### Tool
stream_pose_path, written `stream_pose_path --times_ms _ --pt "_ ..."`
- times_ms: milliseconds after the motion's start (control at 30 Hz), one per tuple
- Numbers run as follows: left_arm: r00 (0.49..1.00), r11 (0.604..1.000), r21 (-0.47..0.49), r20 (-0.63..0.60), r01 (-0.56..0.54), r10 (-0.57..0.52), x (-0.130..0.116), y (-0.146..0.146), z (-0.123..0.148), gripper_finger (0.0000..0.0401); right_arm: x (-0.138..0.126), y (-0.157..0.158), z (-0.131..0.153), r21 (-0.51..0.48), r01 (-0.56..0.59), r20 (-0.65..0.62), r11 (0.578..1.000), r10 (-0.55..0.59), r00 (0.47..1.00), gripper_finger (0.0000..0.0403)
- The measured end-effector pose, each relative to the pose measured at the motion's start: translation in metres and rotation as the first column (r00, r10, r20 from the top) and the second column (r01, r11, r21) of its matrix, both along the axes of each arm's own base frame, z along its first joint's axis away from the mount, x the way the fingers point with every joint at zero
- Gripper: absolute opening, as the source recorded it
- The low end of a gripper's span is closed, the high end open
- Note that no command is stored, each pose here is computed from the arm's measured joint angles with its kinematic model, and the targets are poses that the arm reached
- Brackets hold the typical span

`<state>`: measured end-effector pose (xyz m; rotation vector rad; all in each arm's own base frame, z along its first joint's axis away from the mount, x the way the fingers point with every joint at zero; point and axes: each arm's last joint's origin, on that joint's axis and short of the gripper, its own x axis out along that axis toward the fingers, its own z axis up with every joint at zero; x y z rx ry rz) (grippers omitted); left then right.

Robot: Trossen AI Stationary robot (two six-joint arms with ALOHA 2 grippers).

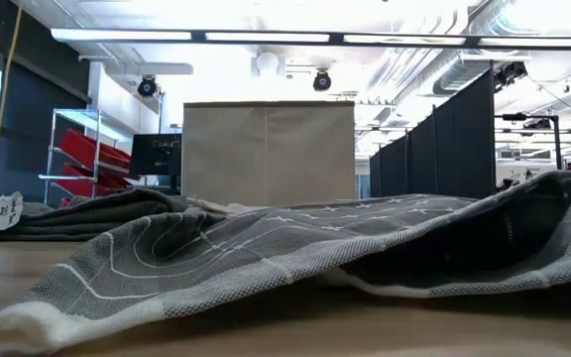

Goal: Fold towel
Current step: Fold the gray squared towel

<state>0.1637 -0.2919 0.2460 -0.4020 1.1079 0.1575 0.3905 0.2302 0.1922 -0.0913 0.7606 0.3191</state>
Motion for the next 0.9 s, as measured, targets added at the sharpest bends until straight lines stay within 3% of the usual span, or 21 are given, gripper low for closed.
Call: stream_pose_path --times_ms 200,500,600,700,900 --pt "1.000 1.000 0.001 0.003 0.026 -0.026 -0.009 -0.005 0.000 0.0182 0.021 0.021 -0.039 -0.046 -0.030 -0.047 0.998 0.028 0.999 0.0231" --pt "0.998 0.998 -0.001 0.005 0.058 -0.058 -0.021 -0.011 0.000 0.0182 0.034 0.030 -0.072 -0.128 0.009 -0.063 0.992 -0.017 0.998 0.0227" --pt "0.999 0.999 -0.007 0.004 0.048 -0.048 -0.022 -0.011 0.000 0.0182 0.035 0.027 -0.077 -0.122 0.035 -0.080 0.992 -0.045 0.996 0.0197" --pt "0.999 0.999 -0.006 0.006 0.049 -0.049 -0.022 -0.011 0.000 0.0182 0.037 0.024 -0.081 -0.102 0.050 -0.111 0.994 -0.061 0.992 0.0137" --pt "0.999 0.999 -0.008 0.007 0.042 -0.042 -0.022 -0.011 0.000 0.0182 0.036 0.012 -0.041 -0.027 0.142 -0.091 0.990 -0.144 0.985 0.0078"
